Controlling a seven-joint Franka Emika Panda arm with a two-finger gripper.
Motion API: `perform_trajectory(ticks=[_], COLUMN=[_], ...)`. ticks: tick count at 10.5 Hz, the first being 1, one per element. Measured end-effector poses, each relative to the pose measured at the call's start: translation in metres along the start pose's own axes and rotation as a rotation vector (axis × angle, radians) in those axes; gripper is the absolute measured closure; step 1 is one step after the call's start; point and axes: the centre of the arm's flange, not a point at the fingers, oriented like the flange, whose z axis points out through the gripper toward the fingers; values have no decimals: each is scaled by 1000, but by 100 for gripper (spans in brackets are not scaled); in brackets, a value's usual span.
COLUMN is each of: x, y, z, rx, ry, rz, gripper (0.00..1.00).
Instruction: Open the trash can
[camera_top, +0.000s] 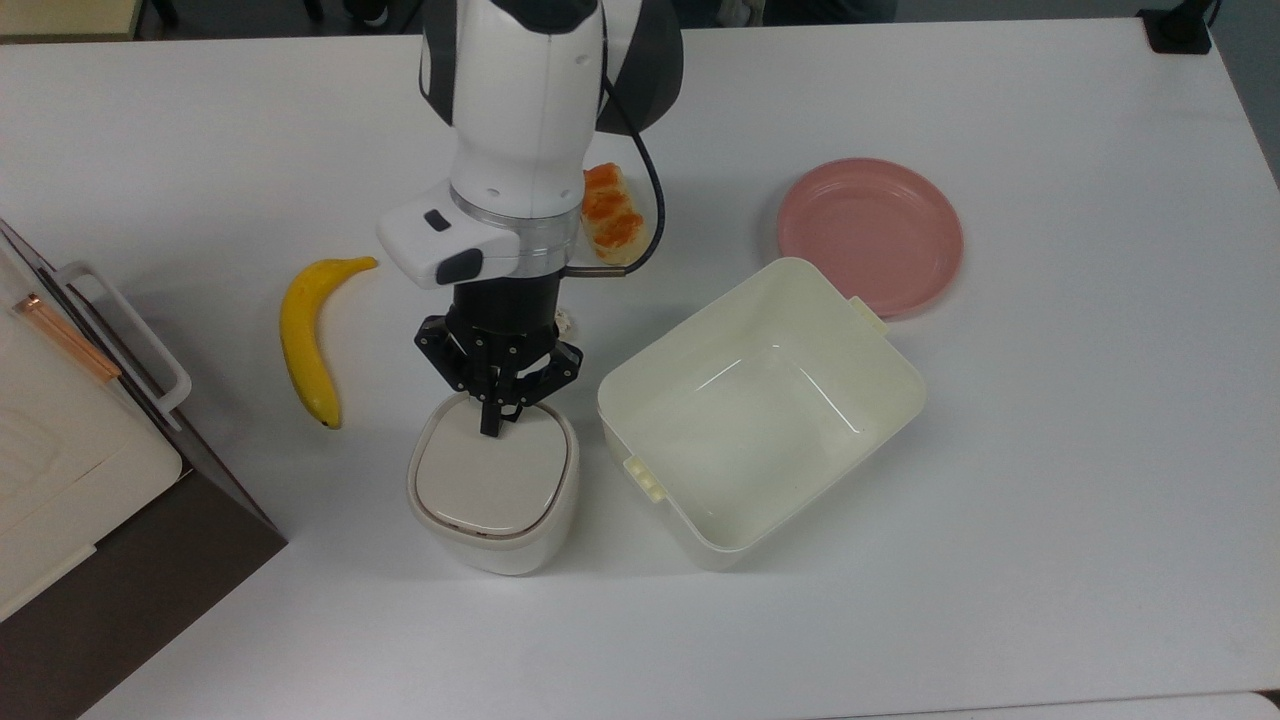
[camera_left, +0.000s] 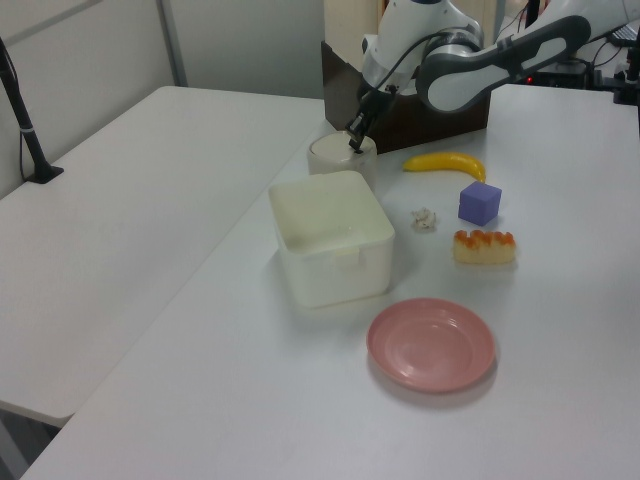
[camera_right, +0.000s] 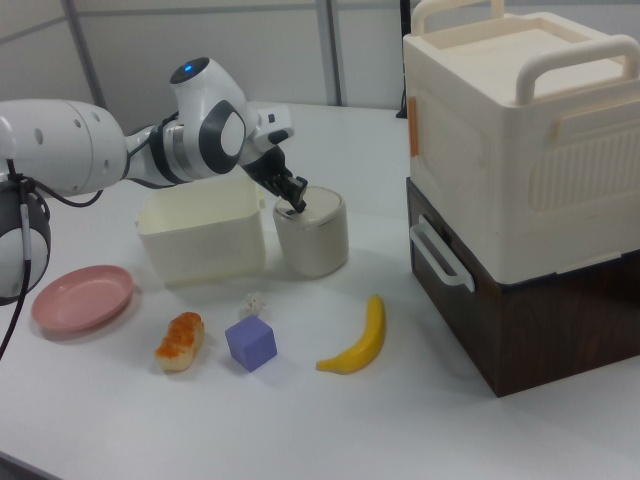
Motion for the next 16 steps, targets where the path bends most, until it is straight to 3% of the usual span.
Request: perform_trajectory(ticks=[4, 6, 10, 13, 16], x=[16, 28, 36, 15, -16], y=[19, 28, 50, 60, 82], z=[-25, -64, -146, -218, -281], rx=[74, 129, 171, 140, 164], ry=[11, 39, 31, -95, -228], rz=[146, 219, 290, 180, 23], gripper=[99, 99, 99, 99, 99])
